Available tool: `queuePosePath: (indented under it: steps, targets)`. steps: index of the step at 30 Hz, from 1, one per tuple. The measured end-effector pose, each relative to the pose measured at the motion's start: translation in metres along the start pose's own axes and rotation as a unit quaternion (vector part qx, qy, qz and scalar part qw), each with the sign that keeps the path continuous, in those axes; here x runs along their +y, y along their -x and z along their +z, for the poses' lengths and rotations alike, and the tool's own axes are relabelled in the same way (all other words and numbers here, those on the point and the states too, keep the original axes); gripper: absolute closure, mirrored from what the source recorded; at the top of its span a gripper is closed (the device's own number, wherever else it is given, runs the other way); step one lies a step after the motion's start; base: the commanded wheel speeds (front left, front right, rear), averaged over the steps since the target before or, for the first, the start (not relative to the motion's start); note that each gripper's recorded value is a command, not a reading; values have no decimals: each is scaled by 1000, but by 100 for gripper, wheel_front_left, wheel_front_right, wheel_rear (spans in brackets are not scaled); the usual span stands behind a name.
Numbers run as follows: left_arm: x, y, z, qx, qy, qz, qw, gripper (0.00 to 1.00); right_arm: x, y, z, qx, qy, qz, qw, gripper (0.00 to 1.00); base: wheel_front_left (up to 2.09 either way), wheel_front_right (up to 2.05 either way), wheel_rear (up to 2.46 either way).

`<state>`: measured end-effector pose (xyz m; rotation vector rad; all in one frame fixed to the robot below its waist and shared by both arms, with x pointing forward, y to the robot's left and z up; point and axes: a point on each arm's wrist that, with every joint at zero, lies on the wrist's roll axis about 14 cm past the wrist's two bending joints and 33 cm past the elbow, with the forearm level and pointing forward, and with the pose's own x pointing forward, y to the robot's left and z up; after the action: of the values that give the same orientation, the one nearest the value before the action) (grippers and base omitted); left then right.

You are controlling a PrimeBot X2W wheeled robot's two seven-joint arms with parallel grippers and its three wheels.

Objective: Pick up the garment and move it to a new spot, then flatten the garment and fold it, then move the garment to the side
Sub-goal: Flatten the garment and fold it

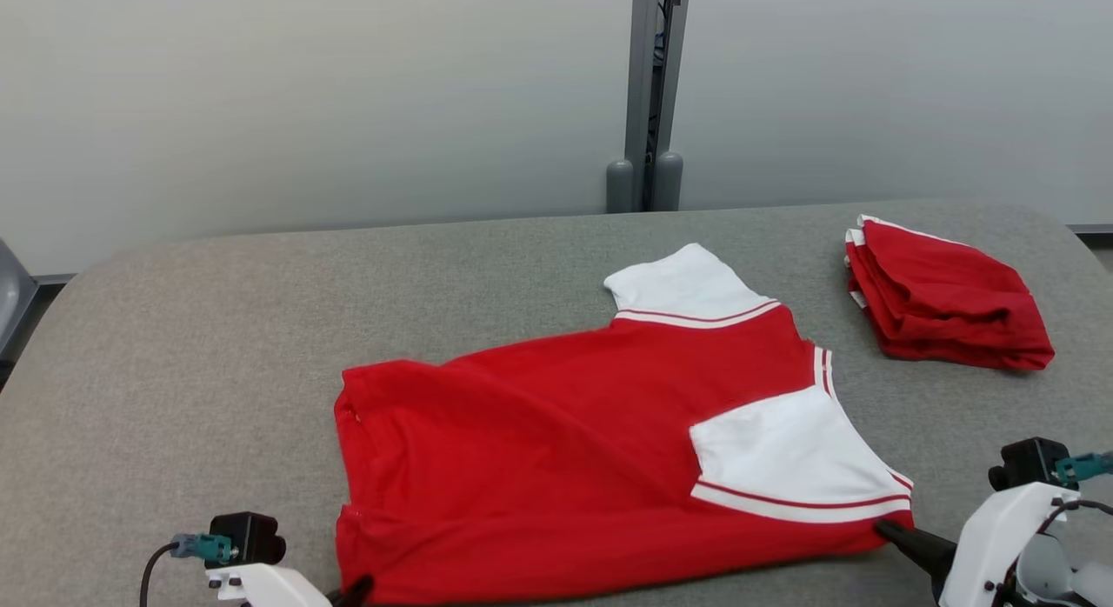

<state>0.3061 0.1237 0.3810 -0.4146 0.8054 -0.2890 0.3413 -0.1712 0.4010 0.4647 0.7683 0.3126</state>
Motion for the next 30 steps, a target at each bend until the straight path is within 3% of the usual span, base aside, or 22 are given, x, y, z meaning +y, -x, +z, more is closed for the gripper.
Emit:
queuePosePath:
  steps: [12,25,26,27,30]
  targets:
    - [-3,25,-17,57,-26,-8,998,100,-13,26,-32,8,-35,-3,999,100,0,0,0]
    - [-5,36,-34,99,-22,-4,995,100,-23,44,-64,21,-63,-12,998,100,0,0,0]
    - [-6,37,-33,99,-23,-4,995,69,-24,45,-63,19,-64,-12,998,36,0,0,0]
    - [-6,37,-34,102,-23,-4,994,0,-24,46,-62,16,-64,-12,998,0,0,0,0]
    - [-7,40,-38,110,-19,-1,994,0,-26,49,-56,6,-59,-12,998,0,0,0,0]
